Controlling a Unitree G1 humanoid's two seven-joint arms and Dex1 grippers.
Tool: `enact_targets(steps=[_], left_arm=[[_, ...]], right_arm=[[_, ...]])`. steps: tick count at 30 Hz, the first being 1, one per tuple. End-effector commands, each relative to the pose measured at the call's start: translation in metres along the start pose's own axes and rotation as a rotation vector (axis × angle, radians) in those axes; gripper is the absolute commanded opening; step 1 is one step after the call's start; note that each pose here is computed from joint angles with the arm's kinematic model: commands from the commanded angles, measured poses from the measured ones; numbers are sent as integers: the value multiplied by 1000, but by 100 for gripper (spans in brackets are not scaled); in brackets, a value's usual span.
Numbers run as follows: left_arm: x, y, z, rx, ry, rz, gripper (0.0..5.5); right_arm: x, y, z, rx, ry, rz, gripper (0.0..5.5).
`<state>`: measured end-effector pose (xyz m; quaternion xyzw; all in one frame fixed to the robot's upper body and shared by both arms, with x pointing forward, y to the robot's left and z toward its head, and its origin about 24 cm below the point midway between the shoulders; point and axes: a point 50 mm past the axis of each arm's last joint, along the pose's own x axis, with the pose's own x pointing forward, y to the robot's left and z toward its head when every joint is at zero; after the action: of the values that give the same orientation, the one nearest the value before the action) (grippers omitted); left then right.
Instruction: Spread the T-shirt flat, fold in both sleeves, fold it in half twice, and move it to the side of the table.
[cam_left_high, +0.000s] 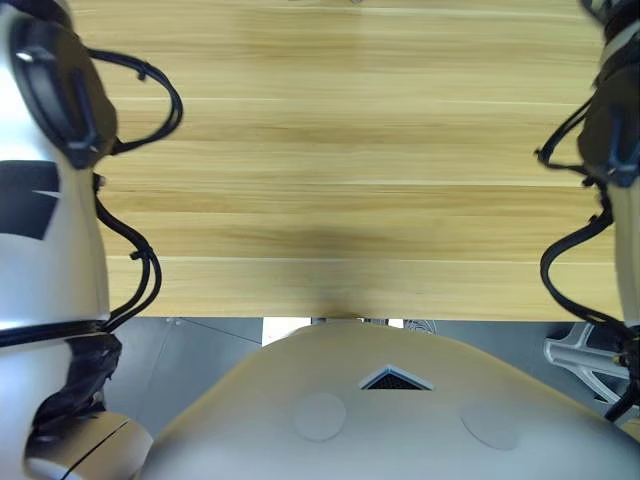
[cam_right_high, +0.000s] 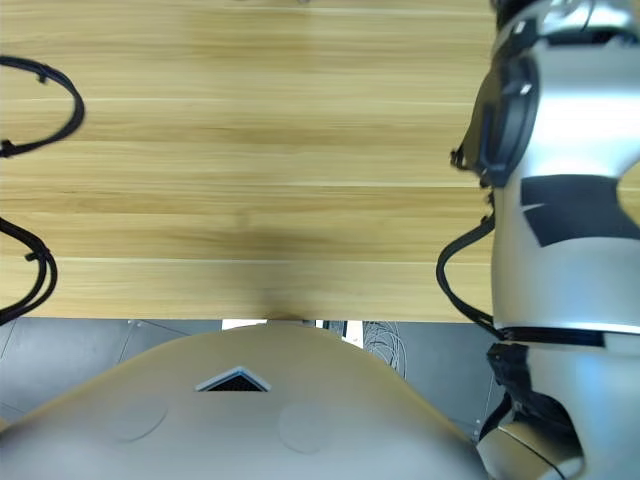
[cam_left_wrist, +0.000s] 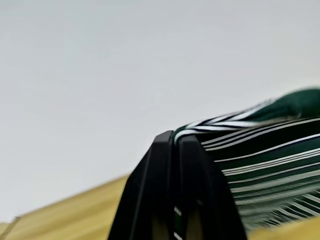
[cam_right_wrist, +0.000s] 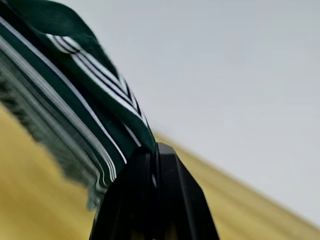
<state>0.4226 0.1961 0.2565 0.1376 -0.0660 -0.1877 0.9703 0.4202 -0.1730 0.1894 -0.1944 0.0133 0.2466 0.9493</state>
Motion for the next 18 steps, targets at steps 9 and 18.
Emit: enact_targets(steps=[9, 18], left_arm=[[-200, -96, -216, 7, 509, -794, 2], [-249, -136, -224, 68, 619, -881, 2]], right_arm=[[-148, 87, -209, 308, 297, 690, 0], [-205, 97, -228, 247, 426, 1008, 0]])
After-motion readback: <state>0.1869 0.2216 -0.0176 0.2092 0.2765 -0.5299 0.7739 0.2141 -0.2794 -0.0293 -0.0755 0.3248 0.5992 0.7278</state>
